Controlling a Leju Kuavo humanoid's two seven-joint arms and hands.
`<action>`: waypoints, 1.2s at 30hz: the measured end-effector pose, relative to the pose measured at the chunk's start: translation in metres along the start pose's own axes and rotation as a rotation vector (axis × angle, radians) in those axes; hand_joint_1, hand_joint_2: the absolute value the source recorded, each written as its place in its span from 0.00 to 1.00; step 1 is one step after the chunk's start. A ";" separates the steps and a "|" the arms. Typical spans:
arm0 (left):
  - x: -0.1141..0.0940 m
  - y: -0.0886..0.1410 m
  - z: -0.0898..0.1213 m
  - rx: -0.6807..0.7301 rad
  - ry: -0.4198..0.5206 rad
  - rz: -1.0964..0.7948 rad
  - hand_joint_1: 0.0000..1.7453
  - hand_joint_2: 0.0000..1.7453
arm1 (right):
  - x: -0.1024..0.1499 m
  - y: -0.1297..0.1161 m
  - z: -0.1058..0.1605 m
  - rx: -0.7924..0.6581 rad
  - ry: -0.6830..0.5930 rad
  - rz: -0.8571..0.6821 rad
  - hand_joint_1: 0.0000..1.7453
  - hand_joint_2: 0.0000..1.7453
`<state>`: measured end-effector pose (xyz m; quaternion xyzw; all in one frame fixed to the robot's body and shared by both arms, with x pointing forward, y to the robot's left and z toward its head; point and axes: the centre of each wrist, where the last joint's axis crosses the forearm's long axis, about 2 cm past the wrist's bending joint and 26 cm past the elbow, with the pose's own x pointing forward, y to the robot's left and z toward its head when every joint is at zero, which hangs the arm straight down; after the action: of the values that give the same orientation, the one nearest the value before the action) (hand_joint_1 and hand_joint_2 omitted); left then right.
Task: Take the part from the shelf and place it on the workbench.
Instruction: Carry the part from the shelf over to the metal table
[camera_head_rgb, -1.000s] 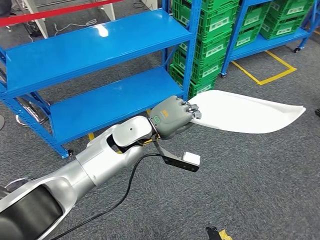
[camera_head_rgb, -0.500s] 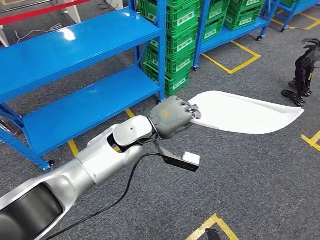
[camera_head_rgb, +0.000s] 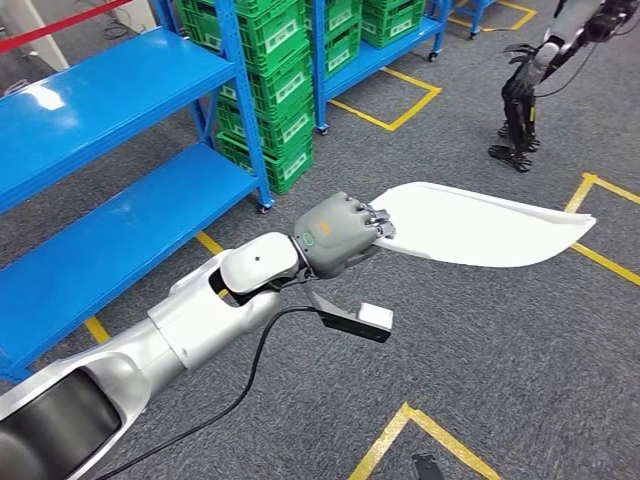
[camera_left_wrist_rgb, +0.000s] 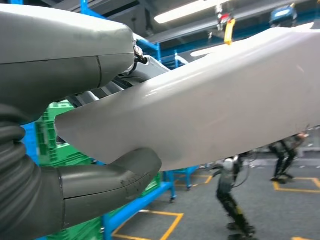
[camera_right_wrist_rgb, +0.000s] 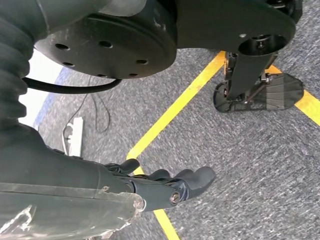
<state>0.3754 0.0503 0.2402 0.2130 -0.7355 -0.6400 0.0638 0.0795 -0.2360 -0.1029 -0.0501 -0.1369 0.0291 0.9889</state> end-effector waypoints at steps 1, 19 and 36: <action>0.000 0.000 0.000 0.000 0.001 -0.001 1.00 1.00 | 0.001 0.000 0.000 0.000 -0.001 0.001 0.00 1.00; -0.004 0.001 0.001 -0.002 0.003 -0.005 1.00 1.00 | 0.005 -0.002 -0.001 -0.013 -0.005 0.011 0.00 1.00; -0.004 0.003 0.000 -0.001 0.002 -0.005 1.00 1.00 | 0.002 -0.001 0.000 -0.013 0.001 0.008 0.00 1.00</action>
<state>0.3782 0.0518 0.2435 0.2153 -0.7345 -0.6404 0.0629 0.0817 -0.2373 -0.1026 -0.0573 -0.1365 0.0323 0.9884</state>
